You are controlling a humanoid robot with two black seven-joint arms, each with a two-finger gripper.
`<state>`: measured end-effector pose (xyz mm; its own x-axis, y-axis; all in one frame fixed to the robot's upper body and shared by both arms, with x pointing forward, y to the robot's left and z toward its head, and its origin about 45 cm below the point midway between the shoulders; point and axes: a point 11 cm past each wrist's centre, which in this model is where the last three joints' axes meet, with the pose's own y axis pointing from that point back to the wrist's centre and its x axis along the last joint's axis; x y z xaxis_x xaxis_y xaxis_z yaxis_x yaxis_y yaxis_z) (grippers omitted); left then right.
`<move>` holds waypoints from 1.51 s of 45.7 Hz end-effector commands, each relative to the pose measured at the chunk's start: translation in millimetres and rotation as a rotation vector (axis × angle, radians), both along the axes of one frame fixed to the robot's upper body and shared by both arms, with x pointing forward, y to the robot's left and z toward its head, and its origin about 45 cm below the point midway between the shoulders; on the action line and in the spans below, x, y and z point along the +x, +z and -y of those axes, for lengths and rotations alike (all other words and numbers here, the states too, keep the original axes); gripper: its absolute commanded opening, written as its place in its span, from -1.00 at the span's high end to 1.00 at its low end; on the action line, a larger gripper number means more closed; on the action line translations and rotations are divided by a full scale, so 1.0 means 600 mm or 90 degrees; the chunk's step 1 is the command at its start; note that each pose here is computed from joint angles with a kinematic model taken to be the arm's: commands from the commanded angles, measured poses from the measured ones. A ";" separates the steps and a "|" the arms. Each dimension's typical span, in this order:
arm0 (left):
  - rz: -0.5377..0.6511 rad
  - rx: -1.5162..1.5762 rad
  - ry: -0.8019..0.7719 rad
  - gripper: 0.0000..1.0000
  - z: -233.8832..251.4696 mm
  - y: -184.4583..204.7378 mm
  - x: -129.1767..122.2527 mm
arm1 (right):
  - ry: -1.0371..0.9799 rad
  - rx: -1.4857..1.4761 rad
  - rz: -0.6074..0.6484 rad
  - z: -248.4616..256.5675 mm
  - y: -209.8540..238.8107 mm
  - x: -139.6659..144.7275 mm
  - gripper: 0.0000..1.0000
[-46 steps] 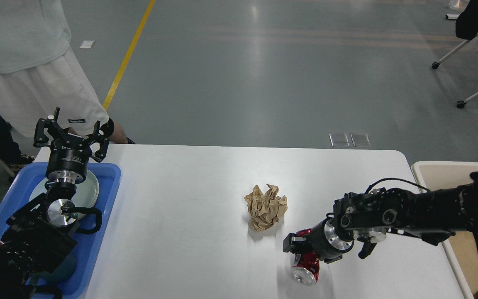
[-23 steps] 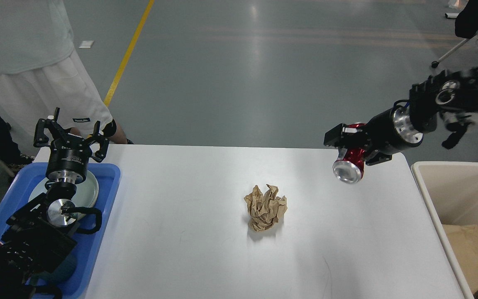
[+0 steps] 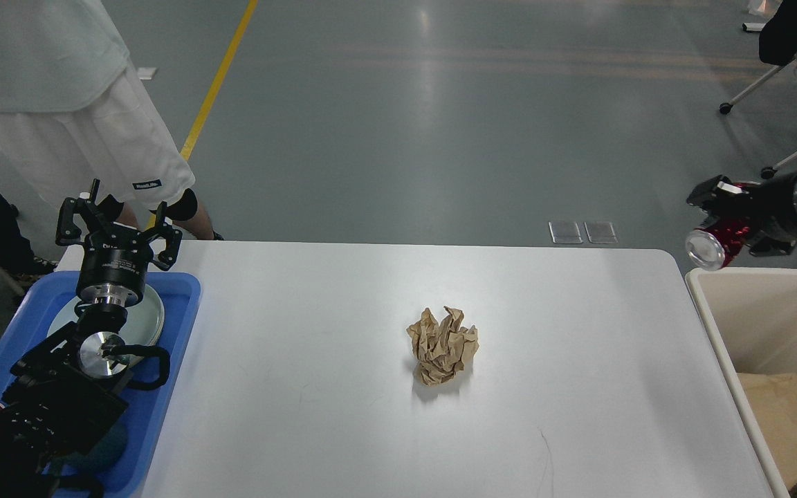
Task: Tidy desktop
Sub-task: 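Carry the red crushed can into the white bin and release, then move the right gripper over the crumpled brown paper ball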
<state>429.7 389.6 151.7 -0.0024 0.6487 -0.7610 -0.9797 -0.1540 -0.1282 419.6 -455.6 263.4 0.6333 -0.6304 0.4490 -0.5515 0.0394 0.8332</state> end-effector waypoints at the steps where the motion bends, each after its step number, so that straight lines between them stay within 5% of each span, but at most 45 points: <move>1: 0.000 0.000 0.000 -0.93 0.000 0.000 0.000 | -0.124 -0.065 0.018 0.105 -0.064 -0.047 0.95; 9: 0.000 0.000 0.000 -0.93 0.000 0.000 0.000 | -0.262 -0.197 0.080 0.201 -0.139 -0.119 0.48; 11: 0.001 0.000 -0.001 -0.93 0.000 0.000 0.000 | -0.274 -0.229 0.086 0.215 -0.153 -0.131 -0.07; 13: 0.001 0.000 -0.001 -0.93 0.000 0.000 0.000 | -0.278 -0.252 0.088 0.222 -0.165 -0.135 -0.99; 26: 0.000 0.000 0.000 -0.93 0.000 0.000 0.000 | -0.260 -0.292 0.023 0.217 -0.253 -0.190 -1.00; 42: 0.000 0.000 0.000 -0.93 0.000 0.000 0.000 | -0.231 -0.265 0.029 0.174 -0.262 -0.159 -1.00; 54: 0.001 0.000 -0.001 -0.93 0.000 0.000 0.000 | -0.057 -0.202 0.010 0.011 -0.256 -0.080 -1.00; 69: 0.000 0.000 0.000 -0.93 0.000 0.000 0.000 | 0.258 -0.116 -0.073 -0.267 -0.143 -0.062 -1.00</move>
